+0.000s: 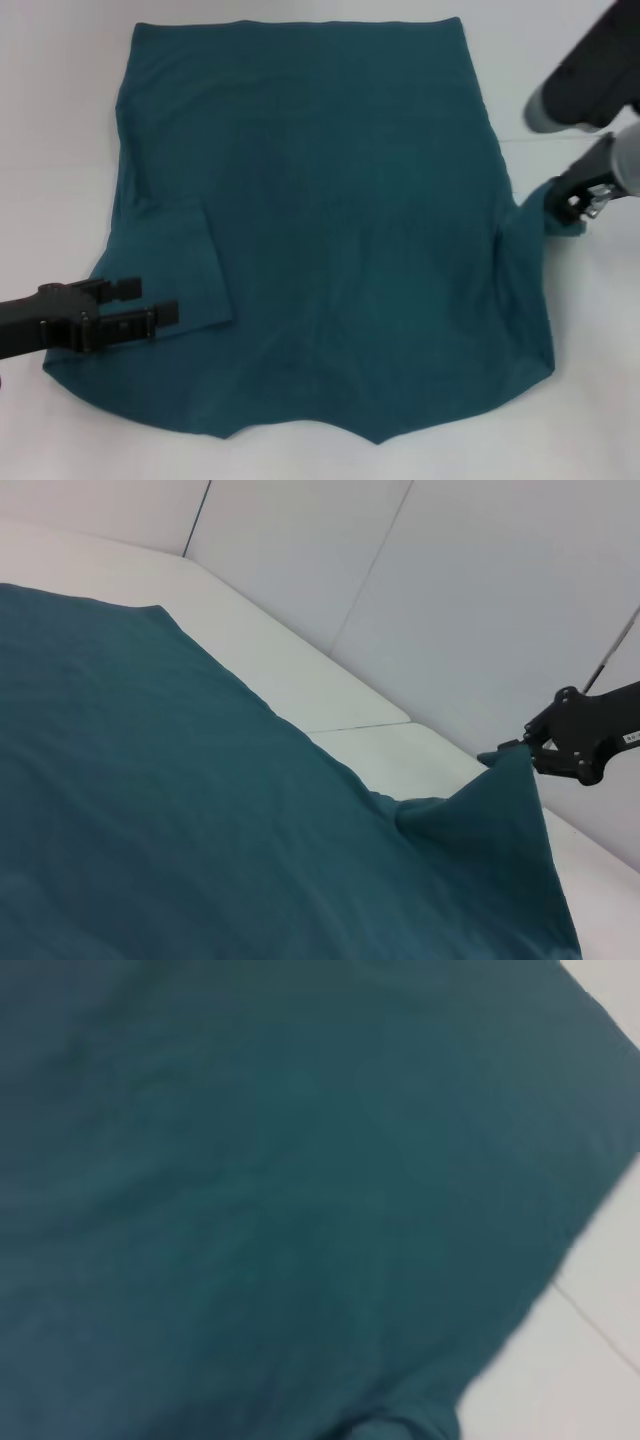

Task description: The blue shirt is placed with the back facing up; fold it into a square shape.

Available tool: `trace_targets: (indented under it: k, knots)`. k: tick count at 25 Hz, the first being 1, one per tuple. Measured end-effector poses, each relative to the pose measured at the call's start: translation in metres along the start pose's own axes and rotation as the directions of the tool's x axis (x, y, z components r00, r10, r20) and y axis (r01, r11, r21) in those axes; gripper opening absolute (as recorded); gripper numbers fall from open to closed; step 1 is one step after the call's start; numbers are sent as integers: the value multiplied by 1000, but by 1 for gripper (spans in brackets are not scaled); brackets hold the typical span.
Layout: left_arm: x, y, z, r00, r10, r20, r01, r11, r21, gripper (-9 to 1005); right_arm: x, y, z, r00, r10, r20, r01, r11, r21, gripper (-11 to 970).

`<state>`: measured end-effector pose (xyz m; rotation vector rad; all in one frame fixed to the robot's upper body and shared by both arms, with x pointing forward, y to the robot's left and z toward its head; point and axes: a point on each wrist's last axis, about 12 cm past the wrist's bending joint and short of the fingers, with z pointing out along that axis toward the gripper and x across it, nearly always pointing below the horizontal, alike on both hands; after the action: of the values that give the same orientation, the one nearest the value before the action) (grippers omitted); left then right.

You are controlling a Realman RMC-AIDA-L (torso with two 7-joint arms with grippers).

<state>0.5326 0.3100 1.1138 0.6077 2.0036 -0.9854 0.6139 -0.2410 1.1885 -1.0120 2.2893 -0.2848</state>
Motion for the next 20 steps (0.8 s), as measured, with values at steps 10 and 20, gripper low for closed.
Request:
trace_targets:
  k: [10, 20]
  knots:
    - [2, 2, -1, 1000, -7, 3, 7, 1000, -14, 859, -31, 39, -1, 961, -270, 65, 271, 962, -13, 13]
    - [4, 3, -1, 1000, -12, 2, 12, 1000, -25, 859, -40, 65, 1, 896, -441, 45, 443, 893, -78, 78]
